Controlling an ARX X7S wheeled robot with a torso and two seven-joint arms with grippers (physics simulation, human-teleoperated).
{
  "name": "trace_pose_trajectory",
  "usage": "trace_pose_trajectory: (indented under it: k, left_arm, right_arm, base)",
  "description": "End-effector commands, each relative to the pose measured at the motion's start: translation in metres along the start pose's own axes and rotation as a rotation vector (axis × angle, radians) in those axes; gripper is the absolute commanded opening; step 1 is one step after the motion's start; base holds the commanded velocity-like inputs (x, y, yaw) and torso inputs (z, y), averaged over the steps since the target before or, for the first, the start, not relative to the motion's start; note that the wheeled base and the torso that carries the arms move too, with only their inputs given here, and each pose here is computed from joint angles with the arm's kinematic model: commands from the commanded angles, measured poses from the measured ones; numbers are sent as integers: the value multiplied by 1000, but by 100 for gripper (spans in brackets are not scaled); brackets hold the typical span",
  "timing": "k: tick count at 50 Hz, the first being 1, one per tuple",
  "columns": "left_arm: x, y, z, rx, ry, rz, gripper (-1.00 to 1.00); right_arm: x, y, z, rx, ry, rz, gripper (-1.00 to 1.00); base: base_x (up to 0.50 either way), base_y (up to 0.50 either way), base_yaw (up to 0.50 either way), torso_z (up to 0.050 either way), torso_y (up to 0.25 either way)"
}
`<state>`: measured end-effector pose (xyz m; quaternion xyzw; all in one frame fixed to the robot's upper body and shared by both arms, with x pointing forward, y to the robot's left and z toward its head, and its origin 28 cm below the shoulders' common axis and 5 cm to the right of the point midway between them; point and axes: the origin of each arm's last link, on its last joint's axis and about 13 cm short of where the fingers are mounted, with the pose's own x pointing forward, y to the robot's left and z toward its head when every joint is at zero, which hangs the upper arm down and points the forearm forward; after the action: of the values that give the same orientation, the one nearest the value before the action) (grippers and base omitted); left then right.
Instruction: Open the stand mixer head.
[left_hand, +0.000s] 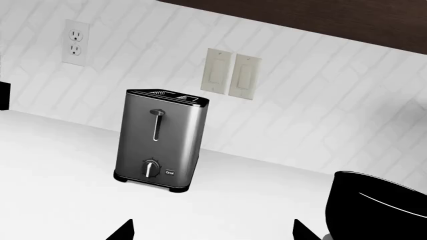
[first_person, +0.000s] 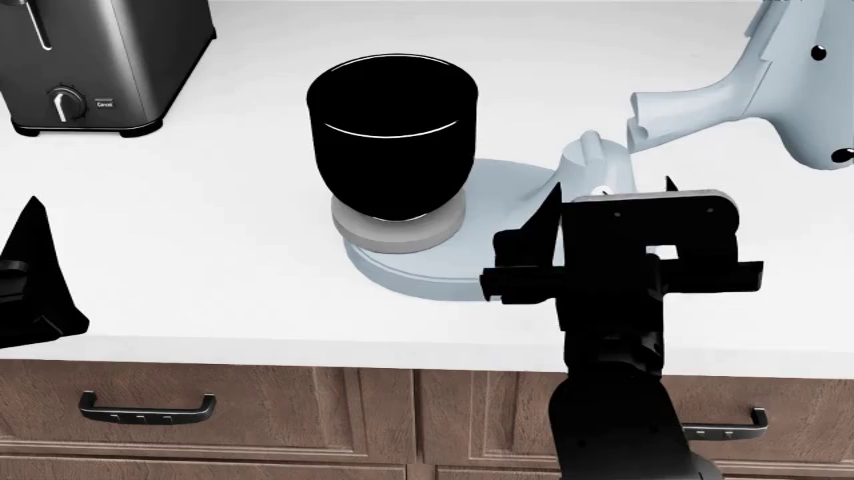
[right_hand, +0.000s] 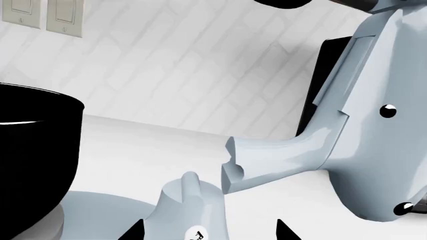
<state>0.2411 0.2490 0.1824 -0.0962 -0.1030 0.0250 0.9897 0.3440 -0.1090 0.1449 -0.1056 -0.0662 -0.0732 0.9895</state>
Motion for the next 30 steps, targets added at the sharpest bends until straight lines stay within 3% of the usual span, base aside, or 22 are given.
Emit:
trace_pose_trajectory:
  k: [1, 30]
  left_arm:
    - [-1, 0, 2, 1, -7, 5, 100]
    - [-1, 0, 5, 0, -13, 8, 100]
  right_arm:
    - [-11, -3, 6, 7, -8, 13, 100]
    - [-17, -4, 15, 15, -26, 14, 100]
  base:
    - [0, 0, 0, 0, 0]
    - [0, 0, 0, 0, 0]
